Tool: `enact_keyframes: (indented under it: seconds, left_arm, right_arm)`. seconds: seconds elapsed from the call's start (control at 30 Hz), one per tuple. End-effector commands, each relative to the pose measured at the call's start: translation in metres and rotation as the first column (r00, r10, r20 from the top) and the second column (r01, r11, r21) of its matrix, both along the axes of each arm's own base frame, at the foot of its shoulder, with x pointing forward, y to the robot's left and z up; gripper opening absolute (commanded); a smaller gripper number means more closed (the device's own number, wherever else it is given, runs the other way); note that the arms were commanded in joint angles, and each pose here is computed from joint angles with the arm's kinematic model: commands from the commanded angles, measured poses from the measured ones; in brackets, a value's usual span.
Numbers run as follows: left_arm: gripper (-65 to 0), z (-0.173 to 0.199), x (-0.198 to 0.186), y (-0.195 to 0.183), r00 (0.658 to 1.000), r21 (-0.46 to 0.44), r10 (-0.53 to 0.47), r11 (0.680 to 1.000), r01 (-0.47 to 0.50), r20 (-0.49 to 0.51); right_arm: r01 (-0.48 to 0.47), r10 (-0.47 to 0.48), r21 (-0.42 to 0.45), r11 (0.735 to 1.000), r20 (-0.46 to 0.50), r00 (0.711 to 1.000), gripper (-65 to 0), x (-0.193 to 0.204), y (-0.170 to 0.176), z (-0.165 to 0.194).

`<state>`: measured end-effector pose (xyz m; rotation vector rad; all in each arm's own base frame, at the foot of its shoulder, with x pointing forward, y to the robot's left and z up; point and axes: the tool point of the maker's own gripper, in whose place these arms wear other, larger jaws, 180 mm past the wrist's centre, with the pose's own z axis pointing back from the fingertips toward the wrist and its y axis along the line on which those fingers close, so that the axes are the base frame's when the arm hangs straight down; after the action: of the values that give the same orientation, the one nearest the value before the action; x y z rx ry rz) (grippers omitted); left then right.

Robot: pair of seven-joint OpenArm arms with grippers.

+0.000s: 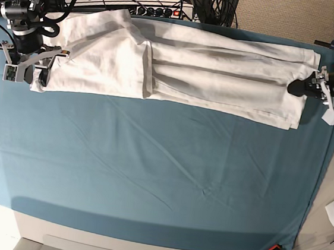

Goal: Fold the T-shirt properly
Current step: 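Lift the strip end with the left gripper and fold it toward the right gripper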

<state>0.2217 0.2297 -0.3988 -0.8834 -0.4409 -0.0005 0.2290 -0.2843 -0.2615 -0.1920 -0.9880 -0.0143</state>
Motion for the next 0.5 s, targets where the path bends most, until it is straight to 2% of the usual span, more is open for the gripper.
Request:
enact_keyframes:
  seconds: [0.0, 0.13, 0.27, 0.37, 0.47]
  left_arm:
    - [-65.0, 0.007, 0.000, -0.007, 0.999, -0.004, -0.031, 0.999, 0.032, 0.019]
    - [-65.0, 0.027, 0.001, -0.041, 0.987, -0.005, -0.110, 0.994, 0.111, 0.120]
    - [-65.0, 0.056, 0.003, -0.073, 0.951, 0.012, -0.185, 0.982, 0.188, 0.246]
    - [-65.0, 0.063, 0.005, -0.078, 0.919, 0.165, -0.277, 0.957, 0.238, 0.282]
    - [-65.0, 0.077, 0.012, -0.081, 0.884, 0.264, -0.322, 0.935, 0.239, 0.340]
  right_arm:
    - [0.005, -0.004, -0.020, 1.000, 0.045, 0.999, -40.1, 0.002, -0.004, 0.013]
    - [0.053, -0.051, -0.025, 0.998, 0.052, 0.997, -40.1, -0.003, -0.016, 0.016]
    - [0.074, -0.072, -0.030, 0.997, 0.054, 0.996, -40.1, -0.006, -0.022, 0.017]
    - [0.073, -0.072, -0.030, 0.997, 0.055, 0.996, -40.1, -0.006, -0.022, 0.017]
    - [0.073, -0.071, -0.030, 0.997, 0.056, 0.996, -40.1, -0.005, -0.022, 0.018]
